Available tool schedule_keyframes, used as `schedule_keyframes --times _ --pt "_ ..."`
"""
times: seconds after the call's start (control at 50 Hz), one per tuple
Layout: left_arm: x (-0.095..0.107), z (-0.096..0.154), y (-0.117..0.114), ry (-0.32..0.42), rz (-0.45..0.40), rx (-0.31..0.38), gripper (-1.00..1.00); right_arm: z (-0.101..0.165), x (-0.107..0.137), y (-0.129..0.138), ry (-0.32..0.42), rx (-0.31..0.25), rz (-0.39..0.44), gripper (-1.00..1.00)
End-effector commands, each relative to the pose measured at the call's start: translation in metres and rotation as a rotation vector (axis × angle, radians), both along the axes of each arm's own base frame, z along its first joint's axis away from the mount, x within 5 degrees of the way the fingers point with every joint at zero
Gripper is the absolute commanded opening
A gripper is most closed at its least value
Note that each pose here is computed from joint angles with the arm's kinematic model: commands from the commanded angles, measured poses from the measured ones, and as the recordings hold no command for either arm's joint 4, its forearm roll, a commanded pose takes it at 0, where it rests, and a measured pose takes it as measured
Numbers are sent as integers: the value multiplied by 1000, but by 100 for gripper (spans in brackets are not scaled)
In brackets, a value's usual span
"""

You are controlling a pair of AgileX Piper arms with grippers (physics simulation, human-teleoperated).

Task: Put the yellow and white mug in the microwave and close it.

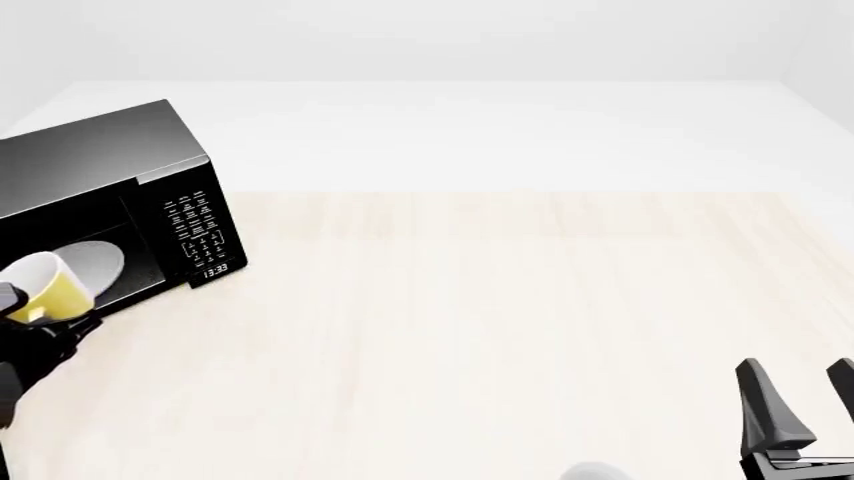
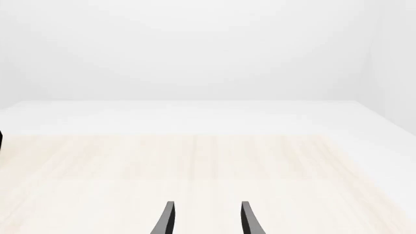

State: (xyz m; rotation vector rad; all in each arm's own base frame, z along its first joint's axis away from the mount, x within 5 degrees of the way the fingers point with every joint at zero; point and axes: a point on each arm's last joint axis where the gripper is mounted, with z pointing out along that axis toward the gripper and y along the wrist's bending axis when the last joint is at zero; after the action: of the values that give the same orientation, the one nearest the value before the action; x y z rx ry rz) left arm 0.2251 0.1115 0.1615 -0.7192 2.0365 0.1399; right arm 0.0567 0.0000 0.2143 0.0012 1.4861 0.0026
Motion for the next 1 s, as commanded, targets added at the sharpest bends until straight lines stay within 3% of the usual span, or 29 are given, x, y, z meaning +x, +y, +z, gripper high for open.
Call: schedule_keyframes --times 0.02,0.54,1.0 --pt "10 -4 4 -1 -2 -6 -100 0 0 0 0 0 0 100" --pt "26 10 11 -57 14 -9 -100 0 0 0 0 0 0 100" --pt "56 9 26 -77 25 -20 -100 0 0 0 0 0 0 100"
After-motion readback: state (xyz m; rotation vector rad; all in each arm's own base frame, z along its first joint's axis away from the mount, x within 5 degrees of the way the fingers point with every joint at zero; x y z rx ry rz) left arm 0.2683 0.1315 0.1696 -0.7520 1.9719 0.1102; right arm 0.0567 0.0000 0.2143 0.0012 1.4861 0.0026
